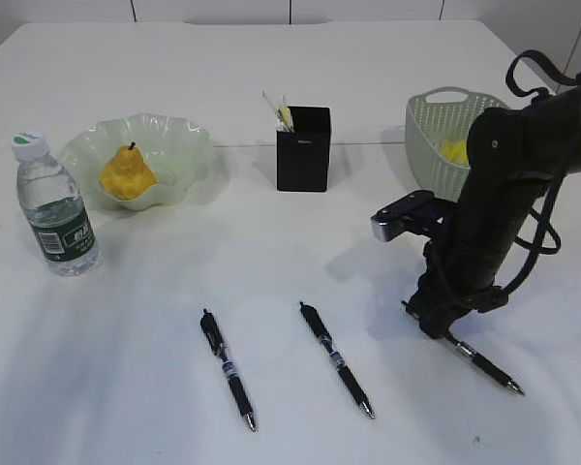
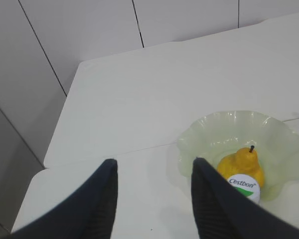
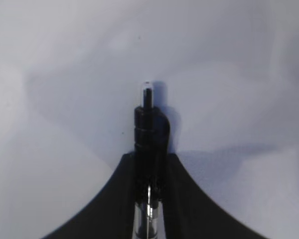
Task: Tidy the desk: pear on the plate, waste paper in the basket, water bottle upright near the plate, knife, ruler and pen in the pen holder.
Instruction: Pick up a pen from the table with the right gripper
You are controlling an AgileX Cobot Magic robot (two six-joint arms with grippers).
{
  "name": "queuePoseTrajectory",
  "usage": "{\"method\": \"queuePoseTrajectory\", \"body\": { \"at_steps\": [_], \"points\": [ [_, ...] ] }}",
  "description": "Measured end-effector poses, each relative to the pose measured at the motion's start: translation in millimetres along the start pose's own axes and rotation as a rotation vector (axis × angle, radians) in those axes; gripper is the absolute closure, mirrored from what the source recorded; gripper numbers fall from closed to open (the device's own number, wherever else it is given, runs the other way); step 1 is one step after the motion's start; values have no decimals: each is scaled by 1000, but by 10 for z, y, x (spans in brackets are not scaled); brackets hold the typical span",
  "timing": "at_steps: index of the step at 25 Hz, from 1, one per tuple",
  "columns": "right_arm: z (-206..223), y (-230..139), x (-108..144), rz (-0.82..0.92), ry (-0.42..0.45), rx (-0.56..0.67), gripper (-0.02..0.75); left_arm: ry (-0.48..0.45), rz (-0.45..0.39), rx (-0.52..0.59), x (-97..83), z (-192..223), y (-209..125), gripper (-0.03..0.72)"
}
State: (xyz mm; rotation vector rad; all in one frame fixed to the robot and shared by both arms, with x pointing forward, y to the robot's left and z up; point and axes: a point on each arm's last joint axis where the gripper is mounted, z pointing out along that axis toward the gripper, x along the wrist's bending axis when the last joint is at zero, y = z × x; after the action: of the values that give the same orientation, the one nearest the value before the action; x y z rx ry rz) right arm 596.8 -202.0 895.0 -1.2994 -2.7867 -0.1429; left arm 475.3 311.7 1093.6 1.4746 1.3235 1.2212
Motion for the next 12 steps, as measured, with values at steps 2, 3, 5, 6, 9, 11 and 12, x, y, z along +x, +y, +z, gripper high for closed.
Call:
{"method": "queuePoseTrajectory", "body": {
  "at_steps": [2, 3, 5, 6, 9, 11, 12],
  "points": [
    [0, 1, 1, 46, 1, -1, 646, 0, -7, 0, 0, 0, 0, 347],
    [0, 2, 3, 67, 3, -2, 646, 1, -12, 0, 1, 0, 0, 347],
    [0, 5, 8, 96, 9, -5, 646, 1, -19, 0, 1, 0, 0, 347],
    [0, 8, 13, 111, 14, -8, 646, 1, -21, 0, 1, 0, -1, 347],
    [-1, 18, 27, 141, 31, -17, 647, 1, -21, 0, 1, 0, -1, 347],
    [5, 20, 29, 173, 36, -17, 647, 2, -22, 0, 1, 0, -1, 347],
    [-1, 26, 28, 190, 36, -20, 647, 2, -24, 0, 1, 0, -1, 347]
  ]
}}
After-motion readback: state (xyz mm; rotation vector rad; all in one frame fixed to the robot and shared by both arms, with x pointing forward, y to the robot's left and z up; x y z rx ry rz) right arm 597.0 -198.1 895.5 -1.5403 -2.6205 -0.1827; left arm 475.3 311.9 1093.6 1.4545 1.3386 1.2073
